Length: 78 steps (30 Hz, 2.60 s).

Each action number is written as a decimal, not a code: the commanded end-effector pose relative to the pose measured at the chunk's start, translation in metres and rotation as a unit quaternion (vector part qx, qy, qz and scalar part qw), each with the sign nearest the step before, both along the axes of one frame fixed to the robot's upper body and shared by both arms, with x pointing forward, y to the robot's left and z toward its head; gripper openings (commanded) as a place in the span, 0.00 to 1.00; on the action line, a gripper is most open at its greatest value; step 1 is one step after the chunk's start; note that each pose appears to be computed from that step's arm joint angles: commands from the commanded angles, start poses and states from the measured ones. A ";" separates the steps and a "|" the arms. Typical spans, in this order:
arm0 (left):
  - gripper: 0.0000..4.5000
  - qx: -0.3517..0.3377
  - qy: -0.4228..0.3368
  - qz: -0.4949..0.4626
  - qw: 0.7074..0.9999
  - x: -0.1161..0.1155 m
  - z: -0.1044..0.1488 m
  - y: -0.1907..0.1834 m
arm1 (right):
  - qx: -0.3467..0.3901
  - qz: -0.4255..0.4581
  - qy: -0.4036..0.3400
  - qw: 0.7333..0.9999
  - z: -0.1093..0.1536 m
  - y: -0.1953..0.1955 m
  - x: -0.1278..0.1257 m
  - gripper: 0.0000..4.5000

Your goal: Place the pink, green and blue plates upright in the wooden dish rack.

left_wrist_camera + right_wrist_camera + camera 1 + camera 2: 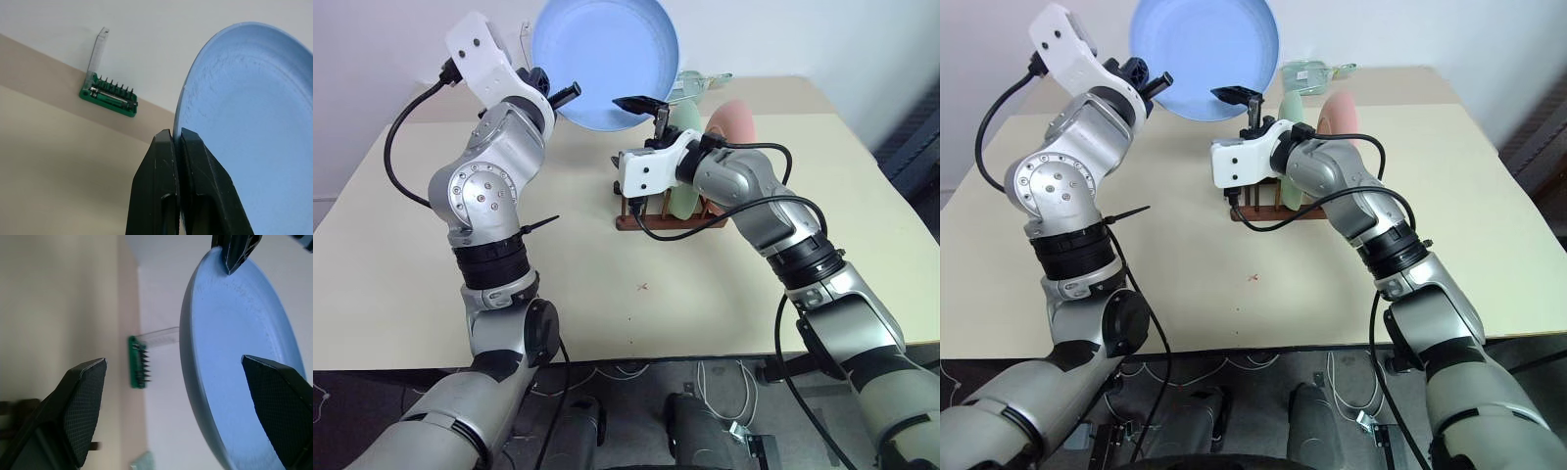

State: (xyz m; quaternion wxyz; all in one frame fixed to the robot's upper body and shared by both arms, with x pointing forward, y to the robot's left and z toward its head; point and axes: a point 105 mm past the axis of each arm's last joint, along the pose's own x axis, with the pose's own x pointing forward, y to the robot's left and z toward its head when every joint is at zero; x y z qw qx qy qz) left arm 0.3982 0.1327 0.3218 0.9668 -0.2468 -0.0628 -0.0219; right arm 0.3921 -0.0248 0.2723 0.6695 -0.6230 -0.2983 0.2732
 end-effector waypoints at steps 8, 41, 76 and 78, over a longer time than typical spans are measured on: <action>0.00 -0.005 -0.041 -0.002 0.999 -0.010 0.022 0.000 | 0.013 -0.002 -0.043 0.999 0.019 0.004 0.002 0.01; 0.66 0.311 -0.052 -0.194 0.929 -0.046 -0.147 0.052 | 0.508 0.262 0.533 0.624 0.065 0.007 -0.086 0.00; 0.68 0.307 -0.042 -0.373 0.875 -0.090 -0.179 -0.006 | 0.601 0.083 0.575 0.549 0.040 -0.006 -0.006 0.54; 0.68 0.307 -0.041 -0.373 0.875 -0.090 -0.180 -0.006 | 0.593 0.086 0.561 0.571 0.045 -0.008 -0.009 0.54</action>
